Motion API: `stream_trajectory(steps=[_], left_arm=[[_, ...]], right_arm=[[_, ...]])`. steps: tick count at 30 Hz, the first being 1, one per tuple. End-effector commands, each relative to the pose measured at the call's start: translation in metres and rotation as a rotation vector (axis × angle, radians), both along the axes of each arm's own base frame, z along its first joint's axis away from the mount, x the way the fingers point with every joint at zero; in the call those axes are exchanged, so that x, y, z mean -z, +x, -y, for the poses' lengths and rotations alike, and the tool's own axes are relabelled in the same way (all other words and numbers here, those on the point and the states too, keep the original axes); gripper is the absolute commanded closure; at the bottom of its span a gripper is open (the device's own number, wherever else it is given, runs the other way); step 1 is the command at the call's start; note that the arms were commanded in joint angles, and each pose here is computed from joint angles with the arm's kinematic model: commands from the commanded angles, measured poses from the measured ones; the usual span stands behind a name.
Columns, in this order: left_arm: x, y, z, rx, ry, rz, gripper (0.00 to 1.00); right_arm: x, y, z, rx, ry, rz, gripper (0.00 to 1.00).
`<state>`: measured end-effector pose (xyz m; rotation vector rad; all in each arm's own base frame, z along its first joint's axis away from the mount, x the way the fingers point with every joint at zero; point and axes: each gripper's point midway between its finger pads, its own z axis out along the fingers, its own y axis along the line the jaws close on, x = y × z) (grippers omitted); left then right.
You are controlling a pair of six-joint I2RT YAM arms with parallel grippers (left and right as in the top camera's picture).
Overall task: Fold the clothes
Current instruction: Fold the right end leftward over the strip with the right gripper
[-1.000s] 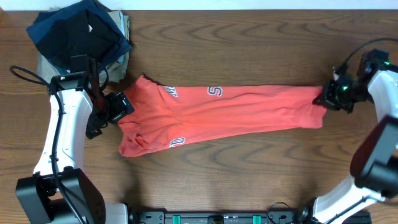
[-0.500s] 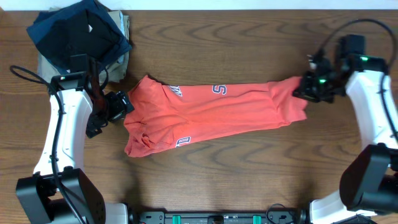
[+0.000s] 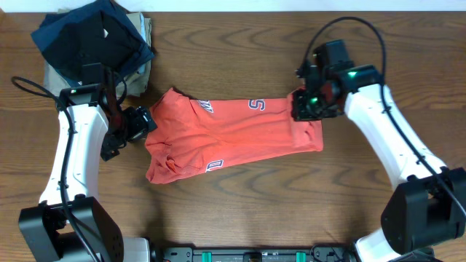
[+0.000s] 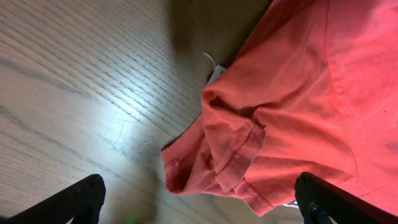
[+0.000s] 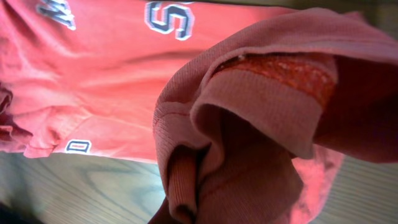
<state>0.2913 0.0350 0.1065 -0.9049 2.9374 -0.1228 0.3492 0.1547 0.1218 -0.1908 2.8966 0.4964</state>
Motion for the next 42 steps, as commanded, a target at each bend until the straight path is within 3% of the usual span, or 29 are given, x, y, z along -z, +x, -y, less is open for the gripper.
stream_trajectory(steps=[1,8,14,16,18,19,23,31,38,42], left_arm=[[0.006,-0.003,0.001,-0.002,-0.002,-0.02,0.02],[0.006,-0.002,0.0,0.014,0.0,-0.015,0.02],[0.006,-0.001,0.0,0.017,0.001,-0.011,0.02],[0.006,-0.001,0.0,0.017,0.001,-0.01,0.02],[0.006,-0.001,0.0,0.017,0.001,-0.011,0.02],[0.006,-0.001,0.0,0.017,0.001,-0.011,0.02],[0.006,-0.001,0.0,0.017,0.001,-0.011,0.02],[0.008,-0.003,0.001,0.017,0.0,-0.017,0.02],[0.016,-0.004,0.001,0.017,-0.001,-0.018,0.02],[0.016,-0.004,0.001,0.017,-0.001,-0.019,0.02]], right_arm=[[0.012,-0.005,-0.021,-0.022,-0.014,-0.024,0.98],[0.035,-0.01,-0.049,-0.073,-0.02,-0.052,0.92],[0.044,-0.007,-0.064,-0.072,-0.009,-0.048,0.96],[0.043,-0.003,-0.067,-0.067,0.0,-0.031,0.82],[0.042,-0.001,-0.069,-0.069,0.006,-0.019,0.4],[0.042,0.0,-0.069,-0.069,0.008,-0.015,0.28],[0.039,0.005,-0.066,-0.059,0.01,-0.006,0.12],[0.035,0.015,-0.029,0.031,-0.002,-0.04,0.14],[0.051,-0.002,-0.03,0.016,-0.022,-0.097,0.56],[0.065,-0.011,-0.049,-0.008,-0.016,-0.097,0.69]])
